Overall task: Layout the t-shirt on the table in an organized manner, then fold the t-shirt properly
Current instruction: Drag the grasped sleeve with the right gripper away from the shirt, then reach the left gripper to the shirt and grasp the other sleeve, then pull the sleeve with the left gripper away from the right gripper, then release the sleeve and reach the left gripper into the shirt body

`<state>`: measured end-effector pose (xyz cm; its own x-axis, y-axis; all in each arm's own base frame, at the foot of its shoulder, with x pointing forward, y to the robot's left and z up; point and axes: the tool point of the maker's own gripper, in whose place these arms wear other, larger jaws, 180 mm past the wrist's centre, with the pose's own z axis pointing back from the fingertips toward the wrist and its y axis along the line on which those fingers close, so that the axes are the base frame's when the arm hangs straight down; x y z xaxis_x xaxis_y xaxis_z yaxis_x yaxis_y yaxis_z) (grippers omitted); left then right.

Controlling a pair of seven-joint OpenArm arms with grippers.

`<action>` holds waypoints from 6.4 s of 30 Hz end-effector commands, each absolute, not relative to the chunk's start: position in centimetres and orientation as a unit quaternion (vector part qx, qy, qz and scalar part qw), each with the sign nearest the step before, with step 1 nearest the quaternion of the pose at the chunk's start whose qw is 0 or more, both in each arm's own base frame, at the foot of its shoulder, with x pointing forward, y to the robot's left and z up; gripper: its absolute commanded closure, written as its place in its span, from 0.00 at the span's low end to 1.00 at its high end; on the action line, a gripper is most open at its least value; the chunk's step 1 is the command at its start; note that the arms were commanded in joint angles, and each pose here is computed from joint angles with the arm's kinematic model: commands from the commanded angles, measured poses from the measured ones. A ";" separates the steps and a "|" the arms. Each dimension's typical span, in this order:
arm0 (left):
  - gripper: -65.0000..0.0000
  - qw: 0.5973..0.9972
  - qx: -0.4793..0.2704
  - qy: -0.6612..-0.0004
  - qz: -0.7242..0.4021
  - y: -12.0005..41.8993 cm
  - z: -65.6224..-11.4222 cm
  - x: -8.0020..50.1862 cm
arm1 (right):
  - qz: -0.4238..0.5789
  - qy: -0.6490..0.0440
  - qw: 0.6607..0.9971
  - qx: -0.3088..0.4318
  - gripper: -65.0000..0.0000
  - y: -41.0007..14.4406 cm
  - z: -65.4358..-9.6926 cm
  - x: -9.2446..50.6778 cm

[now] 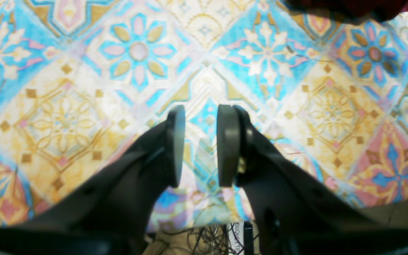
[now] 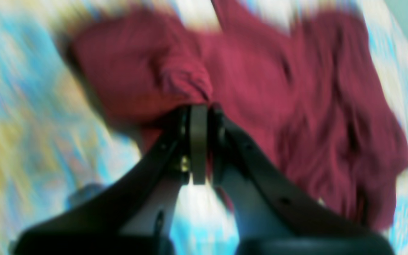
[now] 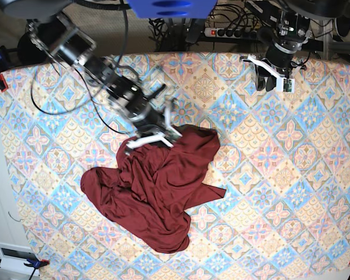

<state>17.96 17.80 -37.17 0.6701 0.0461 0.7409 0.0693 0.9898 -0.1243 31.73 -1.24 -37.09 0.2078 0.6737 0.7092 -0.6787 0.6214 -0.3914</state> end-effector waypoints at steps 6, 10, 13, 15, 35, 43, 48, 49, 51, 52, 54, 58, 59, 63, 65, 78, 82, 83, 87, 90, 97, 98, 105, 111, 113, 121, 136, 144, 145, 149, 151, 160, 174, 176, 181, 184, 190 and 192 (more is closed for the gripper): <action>0.76 0.898 -0.073 -0.434 -0.014 17.6 -35.8 19.4 | 0.388 -0.495 0.776 -0.052 0.99 -8.1 -33.5 33.0; 0.76 0.895 -0.073 -0.439 -0.015 17.6 -35.6 19.8 | 0.347 -0.499 0.788 -0.098 0.99 -13.5 -32.4 33.2; 0.76 0.889 -0.074 -0.452 -0.016 17.6 -35.0 20.9 | 0.309 -0.513 0.789 -0.136 0.99 -18.1 -31.1 33.7; 0.76 0.888 -0.073 -0.454 -0.017 17.6 -34.9 21.0 | 0.277 -0.520 0.791 -0.165 0.99 -21.5 -30.1 33.7; 0.75 0.881 -0.105 -0.457 -0.060 14.0 -34.7 25.7 | 0.062 -0.466 0.820 -0.325 0.98 -42.0 -28.9 31.0; 0.75 0.879 -0.108 -0.459 -0.073 13.2 -35.1 30.0 | 0.057 -0.470 0.829 -0.298 0.98 -40.1 -30.6 33.0; 0.75 0.877 -0.100 -0.467 -0.054 14.5 -35.1 33.6 | 0.080 -0.469 0.833 -0.284 0.98 -38.3 -31.4 33.5; 0.75 0.875 -0.104 -0.471 -0.048 14.6 -34.8 34.5 | 0.084 -0.468 0.834 -0.281 0.98 -37.9 -31.6 33.6; 0.75 0.872 -0.122 -0.474 -0.026 14.9 -34.4 36.4 | 0.093 -0.466 0.835 -0.275 0.98 -37.2 -32.0 33.7; 0.75 0.871 -0.130 -0.474 -0.013 15.1 -34.3 37.3 | 0.098 -0.465 0.836 -0.272 0.98 -36.9 -32.2 33.8; 0.75 0.868 -0.149 -0.473 0.013 15.6 -34.0 39.2 | 0.105 -0.464 0.838 -0.267 0.98 -36.2 -32.6 33.9; 0.75 0.861 -0.190 -0.468 0.064 15.1 -33.6 42.9 | 0.113 -0.462 0.840 -0.262 0.98 -35.6 -33.0 33.9; 0.75 0.859 -0.200 -0.466 0.075 14.8 -33.5 43.7 | 0.113 -0.462 0.840 -0.262 0.98 -35.6 -33.0 33.9; 0.73 0.859 -0.231 -0.442 0.115 13.3 -34.3 46.5 | 0.102 -0.464 0.843 -0.252 0.98 -34.9 -33.5 33.9; 0.66 0.860 -0.247 -0.427 0.132 12.2 -34.8 47.4 | 0.100 -0.464 0.845 -0.247 0.98 -34.6 -33.8 33.8; 0.54 0.871 -0.292 -0.349 0.185 7.1 -37.7 49.5 | 0.099 -0.464 0.846 -0.245 0.98 -34.3 -33.9 33.8; 0.55 0.878 -0.297 -0.322 0.194 5.6 -39.0 49.1 | 0.099 -0.464 0.846 -0.245 0.98 -34.3 -33.9 33.8; 0.55 0.880 -0.298 -0.313 0.196 5.2 -39.5 48.8 | 0.098 -0.464 0.845 -0.245 0.98 -34.4 -33.9 33.8; 0.55 0.888 -0.299 -0.284 0.204 4.0 -41.4 47.6 | 0.098 -0.465 0.845 -0.245 0.98 -34.4 -33.9 33.8; 0.58 0.892 -0.296 -0.270 0.208 4.0 -42.4 46.9 | 0.098 -0.465 0.845 -0.245 0.98 -34.4 -33.9 33.8; 1.00 0.896 -0.293 -0.264 0.204 4.1 -42.8 46.5 | 0.098 -0.466 0.845 -0.245 0.98 -34.4 -33.8 33.8; 1.00 0.897 -0.294 -0.263 0.200 4.0 -42.6 46.5 | 0.098 -0.466 0.845 -0.245 0.98 -34.4 -33.8 33.8; 1.00 0.897 -0.298 -0.296 0.137 7.1 -38.8 45.4 | 0.102 -0.483 0.835 -0.244 0.98 -34.2 -33.2 34.2; 1.00 0.912 -0.261 -0.298 0.107 11.4 -39.8 40.9 | 0.104 -0.487 0.833 -0.243 0.98 -34.1 -33.2 34.2; 1.00 0.914 -0.247 -0.307 0.091 12.6 -39.8 38.9 | 0.103 -0.486 0.833 -0.242 0.98 -34.1 -33.3 34.1; 1.00 0.924 -0.211 -0.318 0.013 14.7 -38.6 29.8 | 0.082 -0.482 0.833 -0.258 0.98 -36.1 -32.8 33.7; 1.00 0.953 -0.163 -0.253 -0.030 17.9 -37.4 16.3 | 0.015 -0.439 0.848 -0.297 0.98 -42.3 -34.3 29.6; 1.00 0.967 -0.160 -0.198 -0.034 18.3 -38.8 12.3 | -0.005 -0.418 0.855 -0.308 0.98 -44.0 -35.1 27.9; 1.00 0.967 -0.159 -0.195 -0.036 18.3 -38.9 12.1 | -0.014 -0.417 0.854 -0.312 0.98 -44.5 -35.0 27.6; 1.00 0.967 -0.157 -0.198 -0.037 18.4 -38.8 12.4 | -0.031 -0.418 0.849 -0.322 0.98 -45.8 -34.5 27.0; 1.00 0.966 -0.159 -0.201 -0.038 18.3 -38.7 12.7 | -0.031 -0.419 0.848 -0.322 0.98 -45.8 -34.4 27.0; 0.76 0.961 -0.163 -0.217 -0.043 18.0 -38.0 13.8 | -0.031 -0.418 0.849 -0.321 0.98 -45.7 -34.4 27.0; 0.63 0.965 -0.168 -0.201 -0.026 19.2 -37.2 14.0 | -0.030 -0.412 0.851 -0.323 0.98 -45.9 -34.7 26.4; 0.63 0.958 -0.156 -0.239 -0.006 20.4 -36.2 15.5 | -0.029 -0.412 0.851 -0.323 0.98 -45.8 -34.7 26.4; 0.63 0.930 -0.189 -0.314 0.023 19.8 -33.1 20.8 | -0.024 -0.404 0.855 -0.325 0.84 -45.8 -35.2 25.6; 0.63 0.908 -0.215 -0.357 0.037 18.9 -31.3 24.0 | -0.015 -0.406 0.853 -0.327 0.75 -45.4 -34.8 25.2; 0.63 0.892 -0.245 -0.372 0.079 18.5 -32.1 28.1 | -0.049 -0.399 0.852 -0.334 0.63 -46.2 -34.7 23.3; 0.63 0.888 -0.257 -0.370 0.092 18.1 -32.8 29.6 | -0.070 -0.401 0.850 -0.335 0.61 -46.5 -34.8 22.6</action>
